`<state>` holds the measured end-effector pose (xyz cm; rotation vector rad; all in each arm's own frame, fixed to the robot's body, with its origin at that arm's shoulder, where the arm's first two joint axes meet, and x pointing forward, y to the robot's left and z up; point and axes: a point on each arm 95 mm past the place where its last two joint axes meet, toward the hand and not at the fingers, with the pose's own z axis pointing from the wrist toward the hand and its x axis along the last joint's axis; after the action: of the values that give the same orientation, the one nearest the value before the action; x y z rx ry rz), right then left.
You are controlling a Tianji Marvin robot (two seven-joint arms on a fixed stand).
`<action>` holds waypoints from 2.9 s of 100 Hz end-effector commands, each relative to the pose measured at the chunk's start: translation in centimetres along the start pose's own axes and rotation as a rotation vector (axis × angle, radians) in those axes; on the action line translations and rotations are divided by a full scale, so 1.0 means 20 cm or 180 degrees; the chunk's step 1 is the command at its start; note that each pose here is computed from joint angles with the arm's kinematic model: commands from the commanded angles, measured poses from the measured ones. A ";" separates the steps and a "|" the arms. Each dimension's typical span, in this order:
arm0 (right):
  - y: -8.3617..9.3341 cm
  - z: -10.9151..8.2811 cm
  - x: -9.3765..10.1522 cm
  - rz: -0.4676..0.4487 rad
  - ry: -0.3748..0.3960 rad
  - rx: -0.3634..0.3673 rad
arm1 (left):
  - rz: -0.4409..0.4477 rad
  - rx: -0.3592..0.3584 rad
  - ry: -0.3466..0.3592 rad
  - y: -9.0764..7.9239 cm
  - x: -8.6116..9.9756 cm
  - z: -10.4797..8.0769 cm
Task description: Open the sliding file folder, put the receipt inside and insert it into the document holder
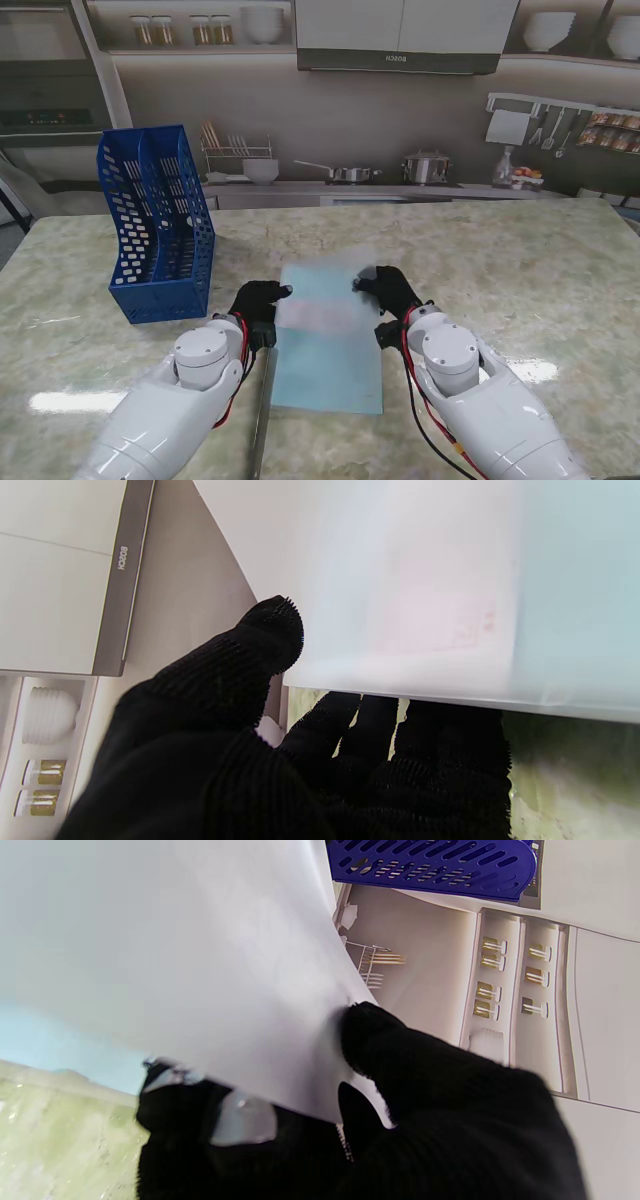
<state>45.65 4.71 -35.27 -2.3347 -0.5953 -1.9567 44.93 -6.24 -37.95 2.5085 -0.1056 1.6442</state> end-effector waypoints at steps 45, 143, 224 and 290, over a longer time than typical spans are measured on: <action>-0.03 -0.01 0.02 0.0038 0.0076 0.0004 | -0.0117 -0.0125 -0.0099 0.05 0.01 -0.02; -0.04 -0.02 0.03 0.0081 0.0076 -0.0033 | -0.0277 -0.0271 -0.0092 0.09 0.04 -0.05; 0.01 -0.07 0.03 0.0250 0.0089 -0.0264 | -0.0323 -0.0689 0.0278 0.02 0.13 -0.07; 0.16 -0.05 0.01 0.0003 0.0096 -0.0633 | -0.0407 -0.0759 0.0253 0.02 0.11 -0.06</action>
<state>45.22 1.83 -33.97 -2.3934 -0.4272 -2.1496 44.60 -6.31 -35.60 2.2364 -0.1208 1.5790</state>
